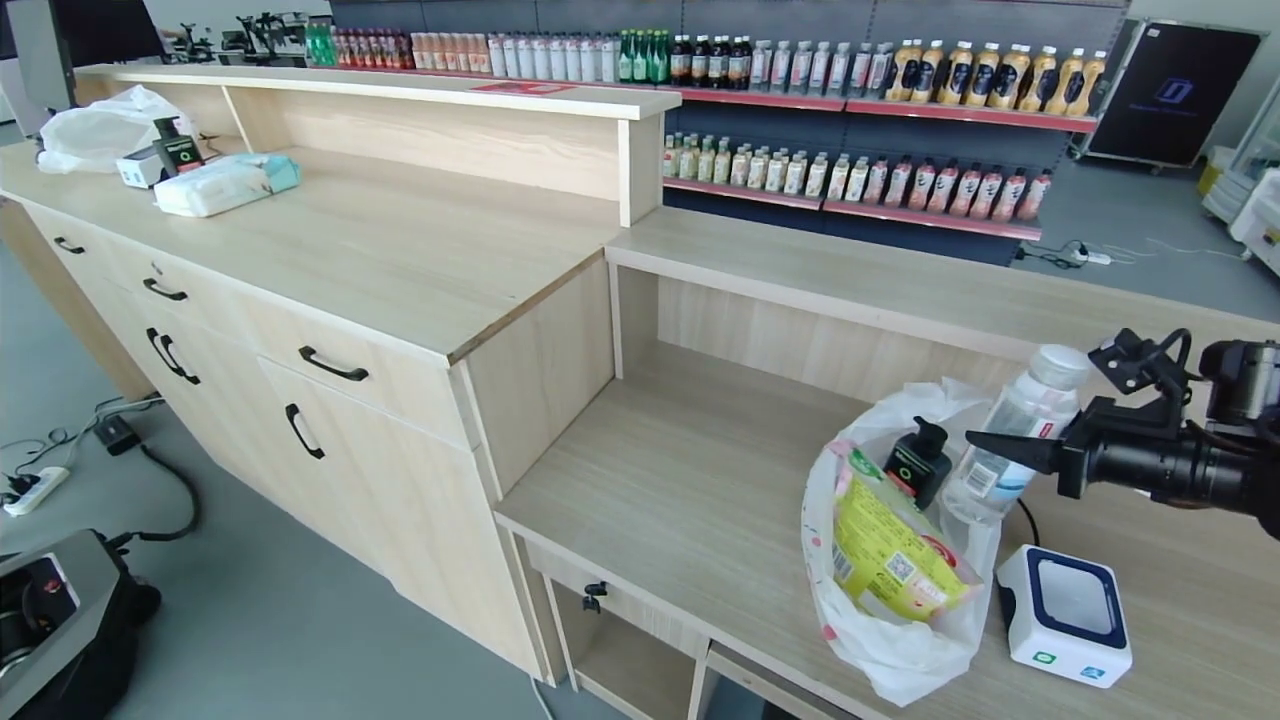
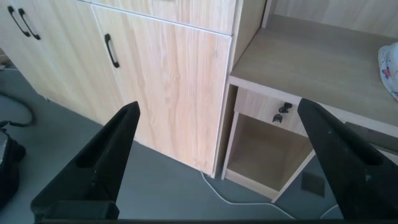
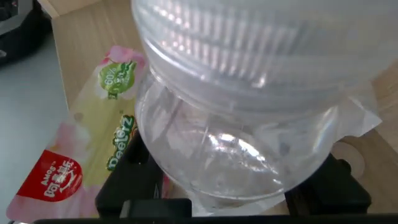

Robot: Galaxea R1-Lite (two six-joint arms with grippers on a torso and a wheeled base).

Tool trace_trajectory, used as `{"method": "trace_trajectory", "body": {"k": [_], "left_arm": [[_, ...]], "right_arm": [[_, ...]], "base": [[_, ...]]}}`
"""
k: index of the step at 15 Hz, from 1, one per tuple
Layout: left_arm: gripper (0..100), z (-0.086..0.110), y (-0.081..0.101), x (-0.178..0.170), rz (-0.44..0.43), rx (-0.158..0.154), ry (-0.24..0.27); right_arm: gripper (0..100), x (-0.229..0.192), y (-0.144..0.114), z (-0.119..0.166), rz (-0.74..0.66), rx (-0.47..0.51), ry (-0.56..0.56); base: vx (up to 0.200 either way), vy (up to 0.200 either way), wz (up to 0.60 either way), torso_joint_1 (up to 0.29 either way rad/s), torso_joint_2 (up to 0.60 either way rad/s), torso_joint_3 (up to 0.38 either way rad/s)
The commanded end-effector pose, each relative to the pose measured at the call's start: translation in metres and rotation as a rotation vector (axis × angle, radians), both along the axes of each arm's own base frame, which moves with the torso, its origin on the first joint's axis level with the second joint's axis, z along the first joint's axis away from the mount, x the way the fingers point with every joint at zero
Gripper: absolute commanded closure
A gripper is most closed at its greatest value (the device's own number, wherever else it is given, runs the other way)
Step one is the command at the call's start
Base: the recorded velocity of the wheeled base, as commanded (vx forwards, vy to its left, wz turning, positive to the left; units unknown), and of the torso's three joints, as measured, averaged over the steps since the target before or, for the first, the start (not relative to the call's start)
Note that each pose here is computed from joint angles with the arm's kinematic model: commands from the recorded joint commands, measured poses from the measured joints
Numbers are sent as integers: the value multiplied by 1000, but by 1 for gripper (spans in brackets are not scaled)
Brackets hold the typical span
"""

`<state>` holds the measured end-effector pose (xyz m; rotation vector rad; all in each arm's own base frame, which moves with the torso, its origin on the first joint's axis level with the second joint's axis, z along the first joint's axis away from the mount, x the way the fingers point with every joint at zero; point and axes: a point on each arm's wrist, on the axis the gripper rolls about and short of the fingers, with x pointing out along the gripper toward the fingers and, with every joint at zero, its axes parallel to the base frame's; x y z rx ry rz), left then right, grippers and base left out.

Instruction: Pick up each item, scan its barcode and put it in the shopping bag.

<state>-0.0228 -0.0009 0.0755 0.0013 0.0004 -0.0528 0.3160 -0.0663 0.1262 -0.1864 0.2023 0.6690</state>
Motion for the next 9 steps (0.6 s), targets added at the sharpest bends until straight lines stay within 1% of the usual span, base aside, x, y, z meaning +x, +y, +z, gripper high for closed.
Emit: {"method": "trace_trajectory", "body": {"k": [1,3,5,6,9], "left_arm": [[0,0,0,0,-1,0,1],[0,0,0,0,-1,0,1],[0,0,0,0,-1,0,1],[0,0,0,0,-1,0,1],[0,0,0,0,-1,0,1]], "right_arm": [[100,11,-3,-26,23,19,45],[100,14,-1,-32,35,20,40],[100,23,-1,-47,41,17,31],[100,24,-1,-49,43,17,31],[100,36,1,-61,58,7,-6]], "base": [[0,0,0,0,0,0],[0,0,0,0,0,0],[0,0,0,0,0,0],[0,0,0,0,0,0],[0,0,0,0,0,0]]}}
